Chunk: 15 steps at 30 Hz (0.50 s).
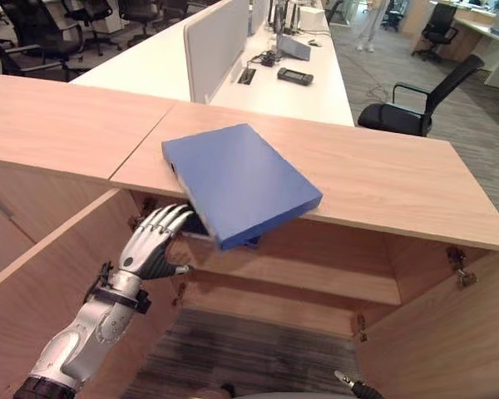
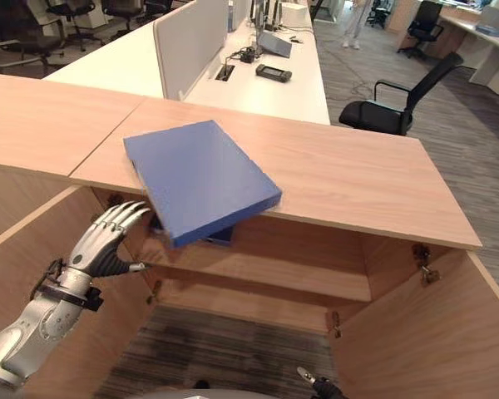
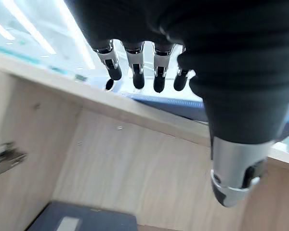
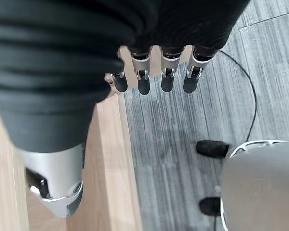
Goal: Put the empty folder in the office cabinet
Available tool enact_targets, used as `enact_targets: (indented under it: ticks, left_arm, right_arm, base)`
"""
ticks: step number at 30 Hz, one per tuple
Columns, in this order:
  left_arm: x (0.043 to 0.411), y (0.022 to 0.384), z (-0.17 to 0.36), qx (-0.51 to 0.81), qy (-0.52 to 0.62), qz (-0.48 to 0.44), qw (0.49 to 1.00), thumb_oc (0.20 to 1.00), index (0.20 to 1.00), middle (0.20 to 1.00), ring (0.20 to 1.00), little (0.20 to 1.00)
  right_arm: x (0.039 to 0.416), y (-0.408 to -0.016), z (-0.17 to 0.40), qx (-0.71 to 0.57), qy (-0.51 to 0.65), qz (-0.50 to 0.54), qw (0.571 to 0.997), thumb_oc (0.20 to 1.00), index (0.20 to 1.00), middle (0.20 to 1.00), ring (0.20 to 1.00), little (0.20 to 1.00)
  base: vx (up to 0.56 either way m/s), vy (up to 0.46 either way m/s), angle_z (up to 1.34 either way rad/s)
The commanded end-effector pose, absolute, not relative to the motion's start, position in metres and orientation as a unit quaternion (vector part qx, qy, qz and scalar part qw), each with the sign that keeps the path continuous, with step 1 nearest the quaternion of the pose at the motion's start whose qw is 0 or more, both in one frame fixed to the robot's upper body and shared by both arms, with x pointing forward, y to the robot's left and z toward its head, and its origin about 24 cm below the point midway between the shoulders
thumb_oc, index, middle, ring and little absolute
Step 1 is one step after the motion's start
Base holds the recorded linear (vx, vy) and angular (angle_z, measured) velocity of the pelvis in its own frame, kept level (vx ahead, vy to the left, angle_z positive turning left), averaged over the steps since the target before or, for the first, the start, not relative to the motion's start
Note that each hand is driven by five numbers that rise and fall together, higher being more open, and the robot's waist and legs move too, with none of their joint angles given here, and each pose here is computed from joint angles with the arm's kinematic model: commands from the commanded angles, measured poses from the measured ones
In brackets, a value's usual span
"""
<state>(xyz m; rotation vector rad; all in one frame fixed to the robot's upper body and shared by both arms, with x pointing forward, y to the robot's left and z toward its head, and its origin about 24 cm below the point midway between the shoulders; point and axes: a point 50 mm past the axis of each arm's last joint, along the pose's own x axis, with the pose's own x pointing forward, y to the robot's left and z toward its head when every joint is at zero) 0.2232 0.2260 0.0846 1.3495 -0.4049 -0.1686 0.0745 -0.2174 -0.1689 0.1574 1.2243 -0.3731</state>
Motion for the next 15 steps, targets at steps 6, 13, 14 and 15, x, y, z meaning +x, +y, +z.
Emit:
enact_targets:
  ticks: [6,13,14,15]
  left_arm:
    - [0.239,0.201,0.126,0.638,-0.313,-0.073,0.700,1.000,1.000,1.000,1.000,1.000]
    - [0.244,0.194,0.131,0.644,-0.332,-0.082,0.684,1.000,1.000,1.000,1.000,1.000]
    - [0.245,0.193,0.131,0.645,-0.333,-0.084,0.683,1.000,1.000,1.000,1.000,1.000]
    - [0.246,0.192,0.130,0.645,-0.333,-0.086,0.683,1.000,1.000,1.000,1.000,1.000]
  right_arm:
    - [0.096,-0.216,-0.165,0.054,0.547,-0.160,0.820,1.000,1.000,1.000,1.000,1.000]
    - [0.095,-0.216,-0.165,0.049,0.549,-0.157,0.820,1.000,1.000,1.000,1.000,1.000]
    - [0.095,-0.216,-0.165,0.049,0.549,-0.157,0.820,1.000,1.000,1.000,1.000,1.000]
    - [0.094,-0.217,-0.165,0.048,0.549,-0.158,0.819,1.000,1.000,1.000,1.000,1.000]
  base:
    - [0.02,0.010,-0.03]
    - [0.01,0.011,-0.04]
    - [0.00,0.000,0.00]
    - [0.00,0.000,0.00]
